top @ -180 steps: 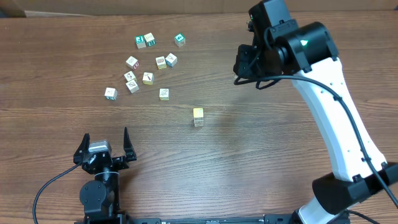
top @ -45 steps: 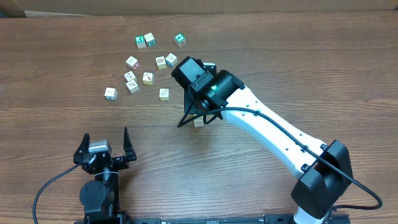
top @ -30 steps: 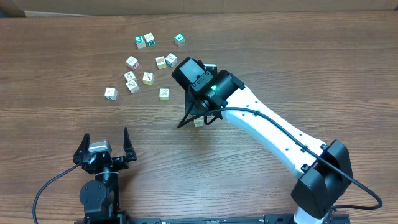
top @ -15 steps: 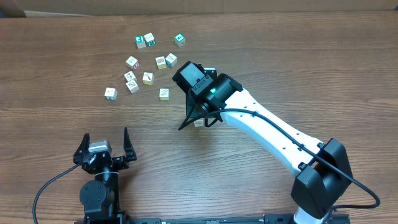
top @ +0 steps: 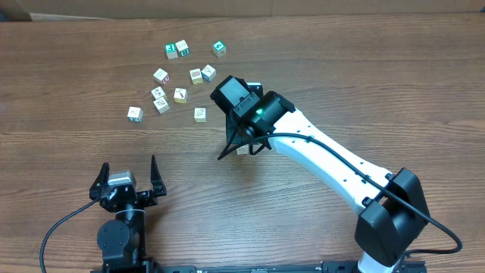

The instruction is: Form a tower

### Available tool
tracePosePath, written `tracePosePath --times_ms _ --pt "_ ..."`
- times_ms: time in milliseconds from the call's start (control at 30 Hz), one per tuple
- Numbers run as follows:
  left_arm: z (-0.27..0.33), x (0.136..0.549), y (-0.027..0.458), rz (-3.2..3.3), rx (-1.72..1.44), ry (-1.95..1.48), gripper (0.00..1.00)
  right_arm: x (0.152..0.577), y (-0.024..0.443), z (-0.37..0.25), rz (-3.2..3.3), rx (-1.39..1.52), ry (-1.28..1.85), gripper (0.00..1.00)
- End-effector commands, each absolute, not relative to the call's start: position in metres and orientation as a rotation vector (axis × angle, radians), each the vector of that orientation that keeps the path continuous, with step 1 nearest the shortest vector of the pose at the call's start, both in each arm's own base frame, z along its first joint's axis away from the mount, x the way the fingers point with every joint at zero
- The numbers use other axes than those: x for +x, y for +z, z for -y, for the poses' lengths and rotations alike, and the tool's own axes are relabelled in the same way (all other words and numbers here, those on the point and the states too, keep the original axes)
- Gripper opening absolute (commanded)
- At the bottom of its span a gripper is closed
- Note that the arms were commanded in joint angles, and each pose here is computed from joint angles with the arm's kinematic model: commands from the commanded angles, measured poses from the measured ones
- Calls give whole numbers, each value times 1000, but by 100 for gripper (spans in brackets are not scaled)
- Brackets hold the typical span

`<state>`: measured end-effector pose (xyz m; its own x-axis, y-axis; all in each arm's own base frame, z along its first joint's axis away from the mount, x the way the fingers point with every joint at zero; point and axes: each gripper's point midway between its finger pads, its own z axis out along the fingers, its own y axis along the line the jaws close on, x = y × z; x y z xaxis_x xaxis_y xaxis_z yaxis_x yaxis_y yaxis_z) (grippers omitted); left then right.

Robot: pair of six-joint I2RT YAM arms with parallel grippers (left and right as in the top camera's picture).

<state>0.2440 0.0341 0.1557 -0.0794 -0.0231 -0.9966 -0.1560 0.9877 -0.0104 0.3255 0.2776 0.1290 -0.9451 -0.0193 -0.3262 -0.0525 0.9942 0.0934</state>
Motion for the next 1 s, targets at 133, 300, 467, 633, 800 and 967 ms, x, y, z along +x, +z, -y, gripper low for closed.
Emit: tracePosePath --times_ms 133,300,467,633,800,967 --pt "-33 244 157 -1642 -116 126 99 326 125 -276 -2801 -54 128 10" --pt "-33 244 157 -1642 -116 126 100 328 120 -277 -2794 -53 136 10" --pt "-33 244 157 -1642 -116 126 99 326 112 -275 -2800 -54 130 10" --pt "-33 244 157 -1642 -116 126 99 327 112 -276 -2798 -54 133 10" --pt "-33 244 157 -1642 -116 126 100 328 113 -277 -2793 -52 139 10" --pt "-33 244 157 -1642 -116 126 100 329 113 -278 -2788 -51 144 10"
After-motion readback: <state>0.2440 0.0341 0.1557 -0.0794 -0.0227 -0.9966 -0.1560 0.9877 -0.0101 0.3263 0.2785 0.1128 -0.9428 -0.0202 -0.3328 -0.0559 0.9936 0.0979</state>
